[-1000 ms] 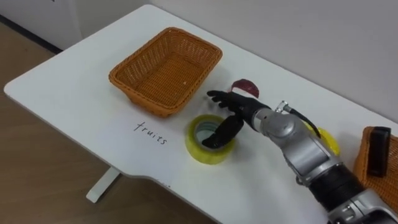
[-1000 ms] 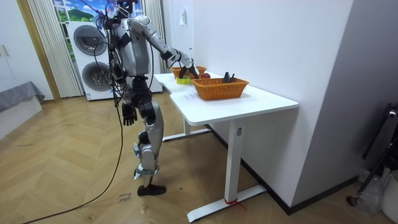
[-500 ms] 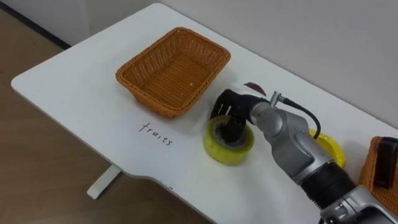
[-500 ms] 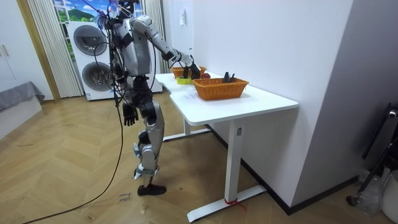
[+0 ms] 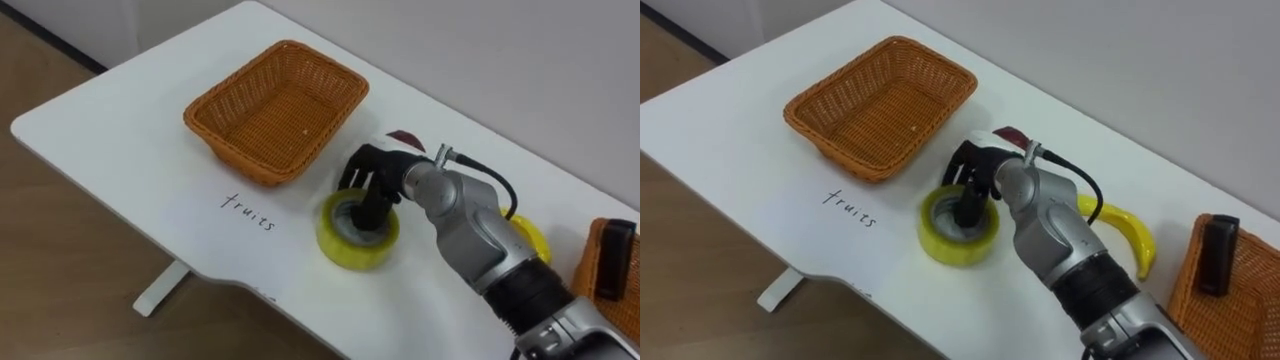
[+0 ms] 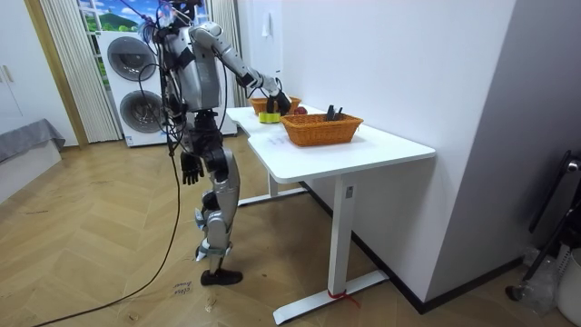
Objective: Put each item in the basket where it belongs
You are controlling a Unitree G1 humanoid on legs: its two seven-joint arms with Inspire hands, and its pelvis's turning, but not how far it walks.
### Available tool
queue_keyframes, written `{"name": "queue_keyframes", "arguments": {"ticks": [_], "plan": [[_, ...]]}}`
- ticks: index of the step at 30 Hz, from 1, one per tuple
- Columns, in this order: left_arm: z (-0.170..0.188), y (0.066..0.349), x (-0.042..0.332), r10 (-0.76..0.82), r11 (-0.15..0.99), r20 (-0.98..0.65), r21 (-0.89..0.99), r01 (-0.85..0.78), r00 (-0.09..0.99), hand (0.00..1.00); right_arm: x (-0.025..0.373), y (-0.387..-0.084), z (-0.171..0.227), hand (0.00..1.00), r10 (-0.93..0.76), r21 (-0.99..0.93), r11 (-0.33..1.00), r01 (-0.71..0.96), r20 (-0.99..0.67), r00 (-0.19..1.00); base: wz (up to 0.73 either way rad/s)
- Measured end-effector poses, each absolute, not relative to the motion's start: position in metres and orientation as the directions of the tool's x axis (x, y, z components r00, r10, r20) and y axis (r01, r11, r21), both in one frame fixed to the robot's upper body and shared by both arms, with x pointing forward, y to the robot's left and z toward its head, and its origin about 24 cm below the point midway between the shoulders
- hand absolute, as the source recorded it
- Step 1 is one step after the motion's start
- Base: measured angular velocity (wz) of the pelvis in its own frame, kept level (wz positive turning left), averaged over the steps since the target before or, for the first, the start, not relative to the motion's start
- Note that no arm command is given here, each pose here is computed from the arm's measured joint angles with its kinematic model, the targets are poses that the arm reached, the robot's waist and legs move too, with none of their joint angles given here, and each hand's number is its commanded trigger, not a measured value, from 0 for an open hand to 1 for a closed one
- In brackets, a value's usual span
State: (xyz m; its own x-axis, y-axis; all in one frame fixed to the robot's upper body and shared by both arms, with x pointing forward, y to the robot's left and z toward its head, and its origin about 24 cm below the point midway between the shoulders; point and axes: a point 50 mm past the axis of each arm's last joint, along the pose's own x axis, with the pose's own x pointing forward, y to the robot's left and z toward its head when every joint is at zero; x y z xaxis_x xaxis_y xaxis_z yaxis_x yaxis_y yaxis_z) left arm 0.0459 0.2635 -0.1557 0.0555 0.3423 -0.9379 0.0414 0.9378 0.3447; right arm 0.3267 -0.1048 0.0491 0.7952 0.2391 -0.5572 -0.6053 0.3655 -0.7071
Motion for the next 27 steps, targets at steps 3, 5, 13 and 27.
{"name": "queue_keyframes", "arguments": {"ticks": [3, 5, 13, 27], "plan": [[-0.156, 0.263, 0.048, 0.343, 0.937, -0.937, 0.347, 0.040, 0.070, 0.00, 0.327, -0.105, 0.049, 1.00, 0.253, -0.690, 0.386, -0.612, -0.558, 0.790, 0.00], [-0.156, 0.263, 0.049, 0.343, 0.937, -0.936, 0.347, 0.040, 0.081, 0.00, 0.327, -0.104, 0.050, 1.00, 0.260, -0.689, 0.387, -0.612, -0.555, 0.790, 0.00], [-0.158, 0.266, 0.036, 0.347, 0.938, -0.936, 0.347, 0.000, 0.065, 0.00, 0.318, -0.104, 0.062, 1.00, 0.354, -0.704, 0.362, -0.611, -0.503, 0.789, -0.06], [-0.151, 0.269, 0.054, 0.357, 0.931, -0.905, 0.325, -0.166, 0.231, 0.00, 0.311, -0.167, 0.123, 1.00, 0.270, -0.759, 0.587, -0.281, -0.143, 0.952, -0.07]]}}
